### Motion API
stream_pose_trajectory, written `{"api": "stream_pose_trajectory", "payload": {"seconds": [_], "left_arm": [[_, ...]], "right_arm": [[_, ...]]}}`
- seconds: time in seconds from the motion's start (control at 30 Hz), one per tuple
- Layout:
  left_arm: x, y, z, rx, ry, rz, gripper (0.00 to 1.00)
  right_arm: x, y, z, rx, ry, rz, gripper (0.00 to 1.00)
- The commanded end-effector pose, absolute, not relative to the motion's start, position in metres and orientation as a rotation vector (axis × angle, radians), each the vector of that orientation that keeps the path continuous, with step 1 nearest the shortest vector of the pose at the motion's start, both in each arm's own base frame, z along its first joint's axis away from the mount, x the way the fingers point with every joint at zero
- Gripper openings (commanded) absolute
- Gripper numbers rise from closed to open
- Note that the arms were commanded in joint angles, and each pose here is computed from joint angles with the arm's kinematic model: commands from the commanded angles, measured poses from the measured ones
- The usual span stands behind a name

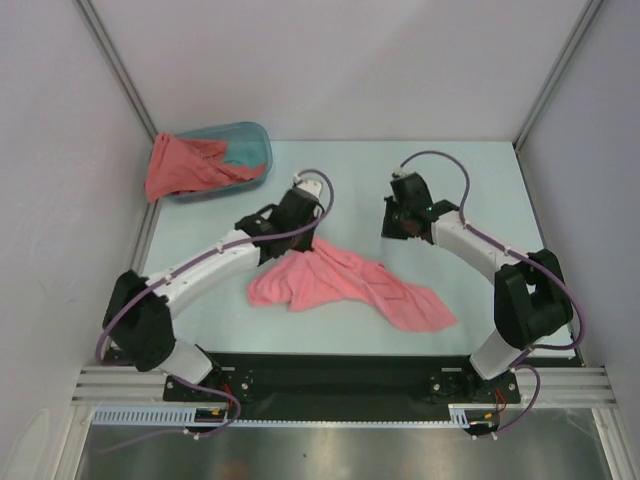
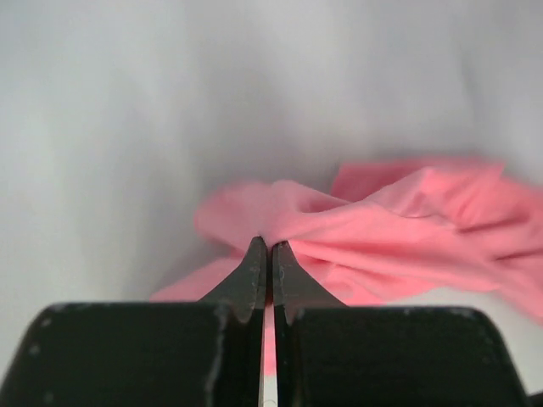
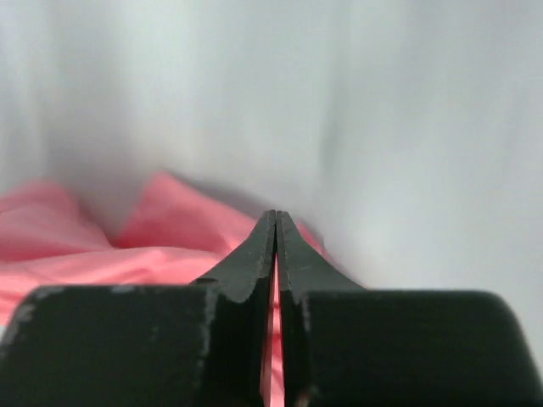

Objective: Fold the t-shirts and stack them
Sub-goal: Flatten the tshirt out

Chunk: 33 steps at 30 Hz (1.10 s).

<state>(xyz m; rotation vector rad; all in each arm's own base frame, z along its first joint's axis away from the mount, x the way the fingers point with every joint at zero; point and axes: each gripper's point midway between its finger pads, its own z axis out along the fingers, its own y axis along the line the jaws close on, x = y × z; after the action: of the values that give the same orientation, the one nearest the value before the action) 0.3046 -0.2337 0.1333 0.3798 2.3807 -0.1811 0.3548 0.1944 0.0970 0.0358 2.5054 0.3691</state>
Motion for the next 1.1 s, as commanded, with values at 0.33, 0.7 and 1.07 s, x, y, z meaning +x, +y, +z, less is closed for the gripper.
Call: {"api": "stream_pose_trajectory", "payload": {"seconds": [0.33, 0.7, 1.07], "left_arm": [[0.226, -0.151, 0.290, -0.045, 1.895, -0.576, 0.00], [0.153, -0.081, 0.255, -0.428, 1.824, -0.750, 1.00], [0.240, -0.143, 0.182, -0.156, 2.257, -0.245, 1.00]], "right_arm": [[0.344, 0.167, 0.245, 0.059, 2.205, 0.478, 0.01], [0.296, 0.210, 0.150, -0.058, 2.341, 0.673, 0.47], [0.338, 0.255, 0.101, -0.219, 2.460, 0.607, 0.73]]}}
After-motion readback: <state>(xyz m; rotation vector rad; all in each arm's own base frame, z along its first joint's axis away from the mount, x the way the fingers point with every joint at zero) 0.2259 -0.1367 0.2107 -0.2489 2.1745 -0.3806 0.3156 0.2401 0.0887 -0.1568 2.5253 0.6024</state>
